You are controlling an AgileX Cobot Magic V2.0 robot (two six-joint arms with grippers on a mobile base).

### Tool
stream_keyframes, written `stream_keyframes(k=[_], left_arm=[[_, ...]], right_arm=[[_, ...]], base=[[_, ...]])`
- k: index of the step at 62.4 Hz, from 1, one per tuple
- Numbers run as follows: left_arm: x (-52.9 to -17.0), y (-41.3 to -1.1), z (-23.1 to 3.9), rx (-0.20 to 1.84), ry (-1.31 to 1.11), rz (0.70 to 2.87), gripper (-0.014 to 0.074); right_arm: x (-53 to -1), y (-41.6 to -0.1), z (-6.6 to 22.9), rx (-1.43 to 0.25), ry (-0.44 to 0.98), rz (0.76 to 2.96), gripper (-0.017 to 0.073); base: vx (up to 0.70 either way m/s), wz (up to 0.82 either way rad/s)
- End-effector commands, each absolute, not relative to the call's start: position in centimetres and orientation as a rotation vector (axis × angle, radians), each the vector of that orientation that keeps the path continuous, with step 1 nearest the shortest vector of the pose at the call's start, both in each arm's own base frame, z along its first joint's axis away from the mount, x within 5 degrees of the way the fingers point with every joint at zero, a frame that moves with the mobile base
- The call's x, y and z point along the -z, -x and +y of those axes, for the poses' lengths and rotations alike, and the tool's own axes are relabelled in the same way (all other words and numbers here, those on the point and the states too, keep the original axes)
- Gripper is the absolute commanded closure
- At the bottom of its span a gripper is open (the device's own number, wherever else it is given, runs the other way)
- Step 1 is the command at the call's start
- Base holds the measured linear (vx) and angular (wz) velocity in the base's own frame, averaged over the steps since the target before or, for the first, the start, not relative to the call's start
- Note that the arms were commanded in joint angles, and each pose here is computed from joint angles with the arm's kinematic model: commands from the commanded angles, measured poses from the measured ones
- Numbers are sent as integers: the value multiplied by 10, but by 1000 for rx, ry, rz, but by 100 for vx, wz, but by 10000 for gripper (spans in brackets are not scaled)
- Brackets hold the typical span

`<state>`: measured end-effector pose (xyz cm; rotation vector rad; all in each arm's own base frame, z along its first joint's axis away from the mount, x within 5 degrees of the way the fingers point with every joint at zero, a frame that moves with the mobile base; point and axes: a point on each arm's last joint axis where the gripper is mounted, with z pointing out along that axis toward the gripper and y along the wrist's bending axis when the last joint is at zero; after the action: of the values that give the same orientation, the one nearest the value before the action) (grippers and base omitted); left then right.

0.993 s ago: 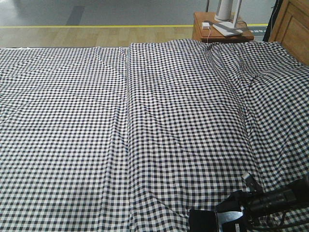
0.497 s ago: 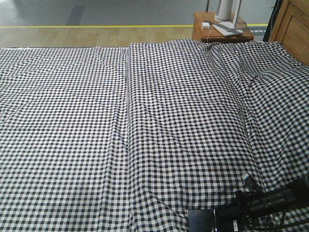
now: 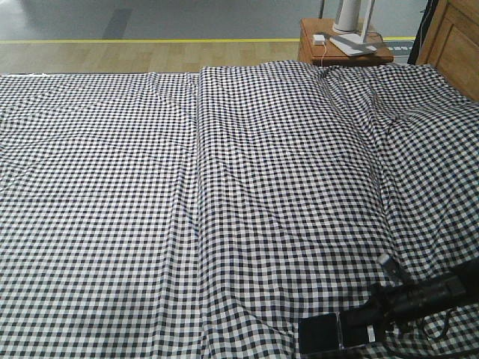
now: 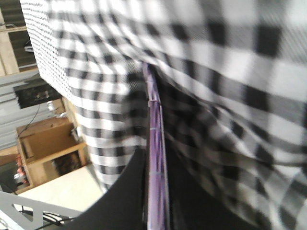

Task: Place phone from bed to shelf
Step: 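Close the right gripper on the black phone's edge, then lift the phone with the right gripper up off the bed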

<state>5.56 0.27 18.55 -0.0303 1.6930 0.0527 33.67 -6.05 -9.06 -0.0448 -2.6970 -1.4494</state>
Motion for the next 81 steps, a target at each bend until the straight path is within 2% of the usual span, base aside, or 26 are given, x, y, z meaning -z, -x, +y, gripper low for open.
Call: stream_keyframes(k=[1, 11, 18, 33, 56, 67, 81], left_arm=[[-190, -56, 3, -49, 38, 1622, 592], [-190, -56, 3, -49, 38, 1622, 592], [-190, -56, 3, -49, 38, 1622, 592], [-190, -56, 3, -49, 38, 1622, 592], [-190, -56, 3, -49, 38, 1622, 592], [-190, -56, 3, -49, 38, 1622, 592], [-190, -56, 3, -49, 38, 1622, 592]], right_arm=[[34, -344, -57, 1654, -87, -2652, 562], [-10, -336, -51, 1729, -231, -2751, 561], [-42, -339, -51, 1722, -286, -2818, 561], [-118, -342, -53, 1654, -294, -2964, 561], [-237, -324, -45, 1576, -400, -3233, 561], [-277, -310, -23, 1550, -594, -3302, 561], [-303, -296, 22, 1578, -811, -3236, 561]], base=[[0, 0], [0, 0], [0, 0], [0, 0], [0, 0], [0, 0], [0, 0]])
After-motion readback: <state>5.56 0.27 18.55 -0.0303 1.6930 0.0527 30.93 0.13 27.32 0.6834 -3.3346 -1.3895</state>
